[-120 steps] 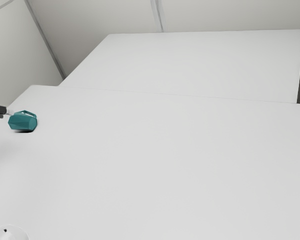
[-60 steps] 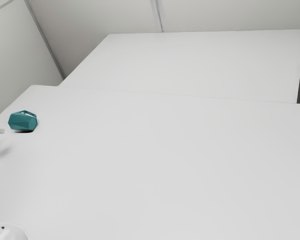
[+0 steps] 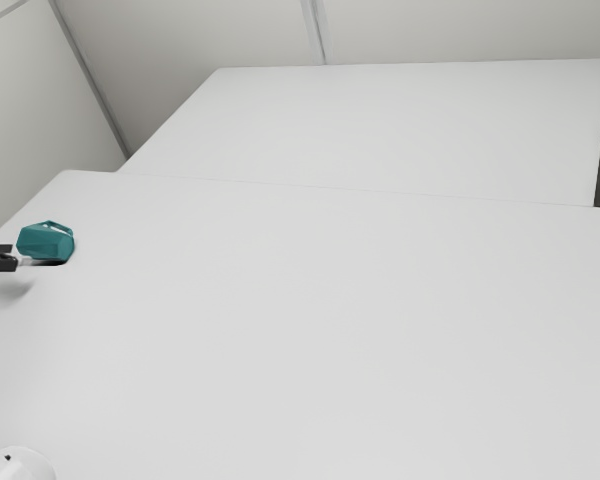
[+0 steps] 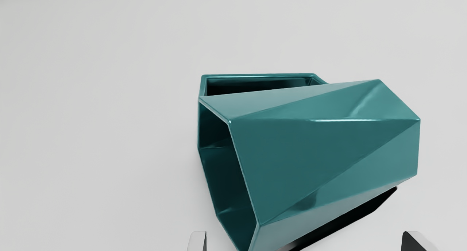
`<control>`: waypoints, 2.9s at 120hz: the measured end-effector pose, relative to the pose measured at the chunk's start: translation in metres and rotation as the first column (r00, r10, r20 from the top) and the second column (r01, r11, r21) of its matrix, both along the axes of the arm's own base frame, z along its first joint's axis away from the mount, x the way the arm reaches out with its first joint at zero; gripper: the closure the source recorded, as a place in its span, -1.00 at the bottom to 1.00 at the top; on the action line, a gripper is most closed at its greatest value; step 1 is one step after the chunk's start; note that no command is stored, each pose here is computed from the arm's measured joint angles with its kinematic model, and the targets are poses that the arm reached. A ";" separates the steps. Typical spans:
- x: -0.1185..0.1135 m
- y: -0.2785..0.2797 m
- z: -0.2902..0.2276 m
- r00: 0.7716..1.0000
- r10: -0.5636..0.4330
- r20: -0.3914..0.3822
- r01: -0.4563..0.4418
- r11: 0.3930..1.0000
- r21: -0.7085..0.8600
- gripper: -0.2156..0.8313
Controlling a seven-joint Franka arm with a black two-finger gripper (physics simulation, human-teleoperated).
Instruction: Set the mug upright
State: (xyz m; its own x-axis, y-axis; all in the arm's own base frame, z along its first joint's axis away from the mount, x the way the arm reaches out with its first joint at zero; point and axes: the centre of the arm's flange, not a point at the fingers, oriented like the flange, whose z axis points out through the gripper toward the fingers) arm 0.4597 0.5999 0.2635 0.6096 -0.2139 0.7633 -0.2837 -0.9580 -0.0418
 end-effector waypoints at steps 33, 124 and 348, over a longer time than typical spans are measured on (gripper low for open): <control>0.013 -0.006 -0.004 0.999 -0.027 0.029 0.026 0.999 0.038 -0.53; 0.044 -0.032 -0.003 0.993 -0.106 0.045 0.101 0.991 0.089 0.49; 0.098 -0.567 0.163 0.708 -0.067 -0.703 0.213 0.969 0.122 0.91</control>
